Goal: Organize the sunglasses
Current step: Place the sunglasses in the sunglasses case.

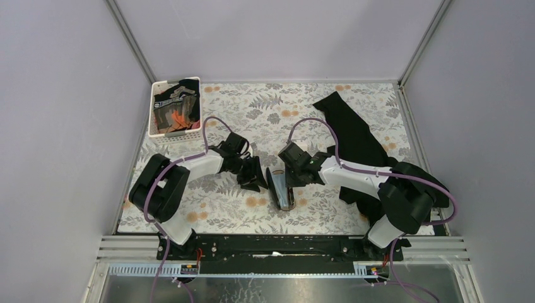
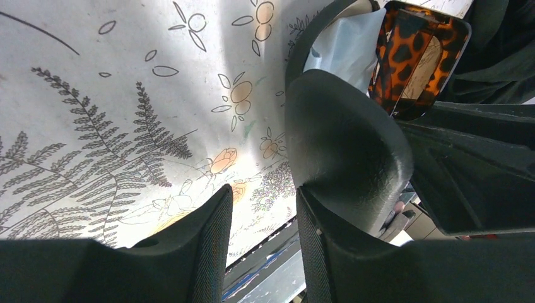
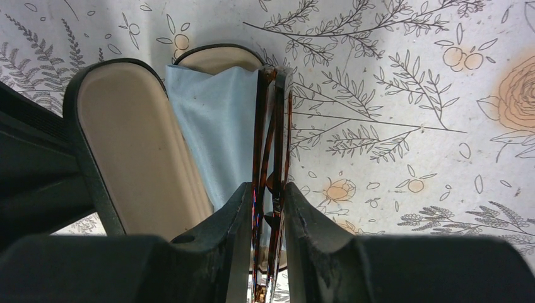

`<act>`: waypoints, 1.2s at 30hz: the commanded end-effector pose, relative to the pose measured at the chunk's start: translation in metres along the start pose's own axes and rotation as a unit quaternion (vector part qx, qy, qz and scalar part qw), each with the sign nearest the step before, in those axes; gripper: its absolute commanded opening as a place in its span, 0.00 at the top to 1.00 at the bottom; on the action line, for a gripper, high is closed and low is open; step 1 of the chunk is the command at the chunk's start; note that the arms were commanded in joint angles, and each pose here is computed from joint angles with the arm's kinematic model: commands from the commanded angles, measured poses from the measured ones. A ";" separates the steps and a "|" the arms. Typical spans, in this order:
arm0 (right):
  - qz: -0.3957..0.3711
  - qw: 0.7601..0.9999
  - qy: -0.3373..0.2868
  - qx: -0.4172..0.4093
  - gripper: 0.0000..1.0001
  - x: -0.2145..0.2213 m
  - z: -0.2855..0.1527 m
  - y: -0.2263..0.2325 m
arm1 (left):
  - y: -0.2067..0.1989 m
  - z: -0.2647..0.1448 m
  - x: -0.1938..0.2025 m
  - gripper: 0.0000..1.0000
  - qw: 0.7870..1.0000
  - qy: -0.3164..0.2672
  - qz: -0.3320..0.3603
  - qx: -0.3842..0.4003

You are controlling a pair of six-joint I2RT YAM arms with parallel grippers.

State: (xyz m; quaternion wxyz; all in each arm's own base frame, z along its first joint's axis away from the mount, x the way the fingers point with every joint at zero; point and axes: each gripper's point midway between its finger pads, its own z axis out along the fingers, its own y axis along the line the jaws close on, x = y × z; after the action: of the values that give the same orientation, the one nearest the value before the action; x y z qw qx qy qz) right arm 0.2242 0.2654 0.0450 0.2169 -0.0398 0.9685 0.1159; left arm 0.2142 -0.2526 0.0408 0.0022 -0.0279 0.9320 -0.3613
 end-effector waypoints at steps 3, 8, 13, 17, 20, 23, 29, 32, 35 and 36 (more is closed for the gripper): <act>-0.035 0.999 -0.027 0.008 0.77 -0.017 -0.013 0.006 | -0.013 0.002 -0.013 0.53 1.000 -0.014 0.017 0.016; -0.052 0.998 -0.026 0.007 0.77 -0.018 -0.018 0.004 | -0.011 0.004 -0.014 0.53 1.000 -0.011 0.017 0.014; -0.070 0.997 -0.009 -0.015 0.78 -0.011 -0.019 0.009 | -0.009 0.006 -0.013 0.53 1.000 -0.008 0.017 0.011; -0.085 0.996 -0.001 -0.028 0.77 -0.008 -0.021 0.012 | -0.007 0.006 -0.012 0.53 1.000 -0.006 0.017 0.008; -0.092 0.995 -0.003 -0.042 0.77 -0.009 -0.025 0.016 | -0.007 0.006 -0.012 0.53 1.000 -0.006 0.017 0.008; -0.093 0.994 -0.005 -0.055 0.77 -0.011 -0.029 0.021 | -0.007 0.006 -0.012 0.53 1.000 -0.006 0.018 0.009; -0.097 0.993 -0.005 -0.066 0.77 -0.013 -0.034 0.026 | -0.006 0.007 -0.011 0.53 1.000 -0.004 0.019 0.008; -0.102 0.993 -0.007 -0.064 0.77 -0.014 -0.035 0.025 | -0.005 0.007 -0.011 0.53 1.000 -0.004 0.019 0.007; -0.110 0.992 -0.003 -0.059 0.77 -0.013 -0.033 0.024 | -0.006 0.007 -0.012 0.53 1.000 -0.004 0.019 0.008; -0.111 0.992 -0.003 -0.056 0.77 -0.014 -0.032 0.023 | -0.006 0.007 -0.012 0.53 1.000 -0.004 0.019 0.007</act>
State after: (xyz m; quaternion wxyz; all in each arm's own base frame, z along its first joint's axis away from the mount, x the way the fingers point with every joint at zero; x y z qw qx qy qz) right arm 0.2169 0.2702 0.0631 0.2115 -0.1384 0.9588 0.1299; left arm 0.2190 -0.2550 0.0377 -0.0001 -0.0273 0.9327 -0.3597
